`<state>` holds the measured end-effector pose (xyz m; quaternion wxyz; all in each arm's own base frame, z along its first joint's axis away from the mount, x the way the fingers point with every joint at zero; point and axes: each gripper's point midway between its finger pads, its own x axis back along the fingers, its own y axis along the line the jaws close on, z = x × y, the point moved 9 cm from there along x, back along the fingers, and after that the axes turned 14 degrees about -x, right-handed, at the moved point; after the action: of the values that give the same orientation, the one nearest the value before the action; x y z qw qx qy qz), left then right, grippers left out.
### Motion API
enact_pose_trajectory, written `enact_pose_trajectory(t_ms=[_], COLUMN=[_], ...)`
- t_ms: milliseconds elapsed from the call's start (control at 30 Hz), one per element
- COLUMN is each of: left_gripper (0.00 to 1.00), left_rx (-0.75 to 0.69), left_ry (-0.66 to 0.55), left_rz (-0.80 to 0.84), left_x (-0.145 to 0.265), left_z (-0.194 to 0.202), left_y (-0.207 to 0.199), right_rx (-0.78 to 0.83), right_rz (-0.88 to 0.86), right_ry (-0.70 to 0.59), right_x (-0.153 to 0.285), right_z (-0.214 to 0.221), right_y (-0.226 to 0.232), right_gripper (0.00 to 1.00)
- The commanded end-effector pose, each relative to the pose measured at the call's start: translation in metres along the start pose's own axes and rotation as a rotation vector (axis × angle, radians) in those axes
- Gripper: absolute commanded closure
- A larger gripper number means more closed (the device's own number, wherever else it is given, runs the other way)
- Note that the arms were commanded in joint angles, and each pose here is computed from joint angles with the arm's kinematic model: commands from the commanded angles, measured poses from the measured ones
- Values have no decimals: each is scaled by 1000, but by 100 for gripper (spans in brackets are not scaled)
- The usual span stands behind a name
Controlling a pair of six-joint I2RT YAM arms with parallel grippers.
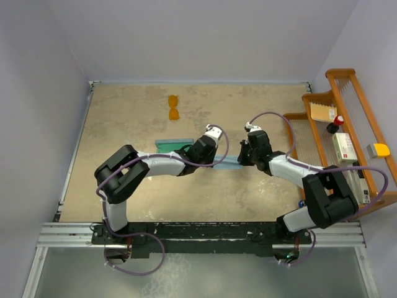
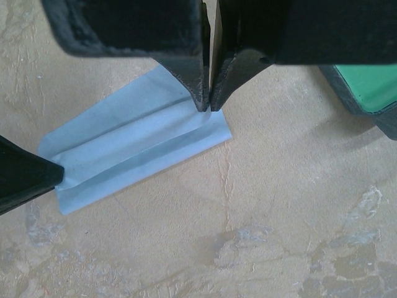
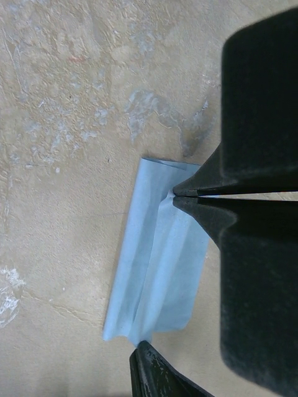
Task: Organize the sunglasses
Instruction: Fold the glasses cleaning cloth at the center of the board.
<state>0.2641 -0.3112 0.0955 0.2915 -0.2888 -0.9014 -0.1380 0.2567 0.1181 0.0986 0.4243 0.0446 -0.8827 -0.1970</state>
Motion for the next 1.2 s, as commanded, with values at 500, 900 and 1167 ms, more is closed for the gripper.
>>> enact_pose_trajectory(t_ms=[500, 900, 1167], left_gripper=[100, 100, 100], left_rx=[27, 29, 29], left_ry=[-94, -92, -96], left_rz=[55, 70, 71], left_x=[8, 8, 8], left_z=[-17, -15, -14], left_y=[-8, -14, -15], right_rx=[4, 3, 3], right_rz=[16, 20, 20], right_ry=[-26, -20, -29], right_x=[4, 4, 6], right_z=[-2, -6, -11], right_y=[1, 4, 7], right_gripper=[100, 100, 100])
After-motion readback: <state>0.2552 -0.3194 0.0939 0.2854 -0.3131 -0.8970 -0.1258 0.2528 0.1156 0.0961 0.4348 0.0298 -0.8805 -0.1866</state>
